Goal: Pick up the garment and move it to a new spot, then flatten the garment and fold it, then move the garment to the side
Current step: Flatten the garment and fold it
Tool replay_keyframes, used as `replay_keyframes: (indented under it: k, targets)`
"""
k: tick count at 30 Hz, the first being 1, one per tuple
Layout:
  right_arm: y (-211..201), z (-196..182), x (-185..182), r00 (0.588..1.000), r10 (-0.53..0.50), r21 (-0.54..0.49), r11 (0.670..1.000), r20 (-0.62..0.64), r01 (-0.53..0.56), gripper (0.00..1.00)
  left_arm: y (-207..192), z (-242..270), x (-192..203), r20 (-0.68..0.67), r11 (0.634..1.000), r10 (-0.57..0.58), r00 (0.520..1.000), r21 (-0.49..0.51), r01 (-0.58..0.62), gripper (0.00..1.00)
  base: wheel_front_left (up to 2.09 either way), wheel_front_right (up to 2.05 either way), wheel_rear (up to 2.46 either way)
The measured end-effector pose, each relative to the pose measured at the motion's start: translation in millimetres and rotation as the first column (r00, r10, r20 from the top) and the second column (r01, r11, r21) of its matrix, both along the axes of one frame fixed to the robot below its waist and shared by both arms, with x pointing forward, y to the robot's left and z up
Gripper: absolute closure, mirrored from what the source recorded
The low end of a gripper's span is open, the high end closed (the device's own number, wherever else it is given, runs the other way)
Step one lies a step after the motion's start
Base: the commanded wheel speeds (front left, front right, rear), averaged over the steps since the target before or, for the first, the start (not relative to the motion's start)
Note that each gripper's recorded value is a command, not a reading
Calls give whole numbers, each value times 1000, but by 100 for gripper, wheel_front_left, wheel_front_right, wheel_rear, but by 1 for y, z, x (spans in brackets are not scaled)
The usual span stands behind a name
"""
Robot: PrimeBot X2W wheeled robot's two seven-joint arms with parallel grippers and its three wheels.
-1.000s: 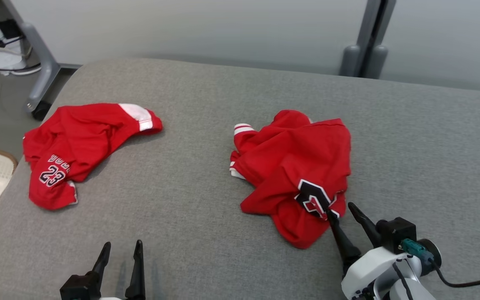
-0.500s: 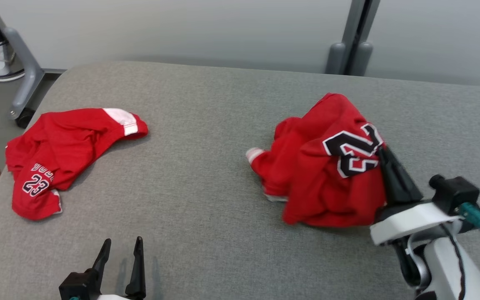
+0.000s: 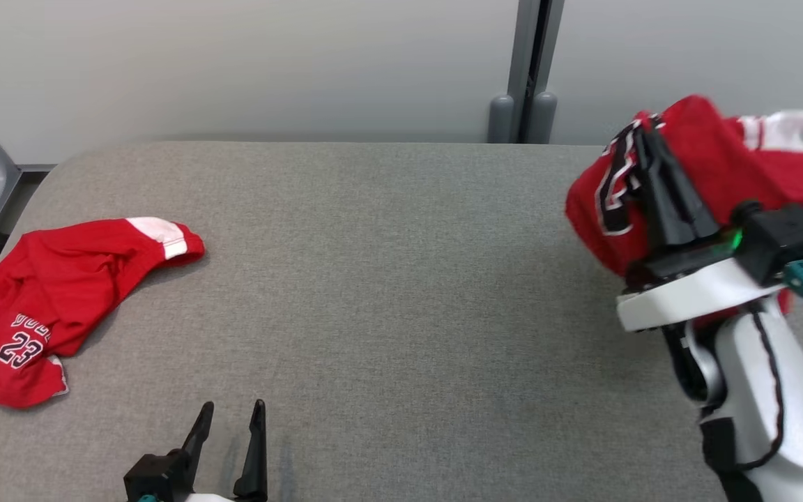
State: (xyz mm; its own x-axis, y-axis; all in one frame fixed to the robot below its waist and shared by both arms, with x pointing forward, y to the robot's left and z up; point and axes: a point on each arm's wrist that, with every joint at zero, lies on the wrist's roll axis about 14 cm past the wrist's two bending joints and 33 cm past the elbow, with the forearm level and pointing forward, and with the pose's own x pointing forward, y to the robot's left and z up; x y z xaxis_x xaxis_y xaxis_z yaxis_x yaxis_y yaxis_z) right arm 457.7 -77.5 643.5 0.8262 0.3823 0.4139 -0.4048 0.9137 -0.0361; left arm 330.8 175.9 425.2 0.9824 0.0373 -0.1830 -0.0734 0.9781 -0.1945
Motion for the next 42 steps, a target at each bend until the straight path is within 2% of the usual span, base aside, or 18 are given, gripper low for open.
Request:
replay_keyframes:
  k: [3,4,5,6,10,15,20,27,35,42]
  targets:
    - [35,-44,1,988,79,-11,997,-133,-81,100,3,-5,-6,-19,1000,14,1000,-10,-14,0,0,0,0]
    - [47,-58,0,977,109,6,994,-181,-109,69,4,-8,-8,-29,1000,20,999,-11,-20,0,0,0,0]
    - [61,-73,-4,964,142,2,989,-224,-145,9,6,-10,-11,-36,1000,26,999,-11,-27,0,0,0,0]
    - [73,-84,-8,951,173,11,984,-258,-176,0,8,-12,-13,-43,999,35,998,-11,-35,0,0,0,0]
    - [101,-103,-15,914,249,55,968,-322,-244,0,21,-19,-20,-71,996,83,994,-6,-84,0,0,0,0]
    - [96,-118,-17,902,235,68,972,-362,-226,0,25,-20,-20,-75,995,99,992,-8,-100,0,0,0,0]
    - [47,-132,-6,915,102,46,995,-391,-91,0,14,-14,-4,-52,998,58,997,-10,-58,0,0,0,0]
    - [-4,-166,5,888,-40,-26,999,-459,31,0,3,-17,11,-57,1000,14,998,-8,-14,0,0,0,0]
    - [-22,-192,24,845,-92,-18,995,-527,97,0,-2,-25,20,-82,1000,-6,997,-7,5,0,0,0,0]
    - [-16,-226,43,774,-53,89,986,-631,141,0,2,-41,23,-130,1000,-3,991,7,4,0,0,0,0]
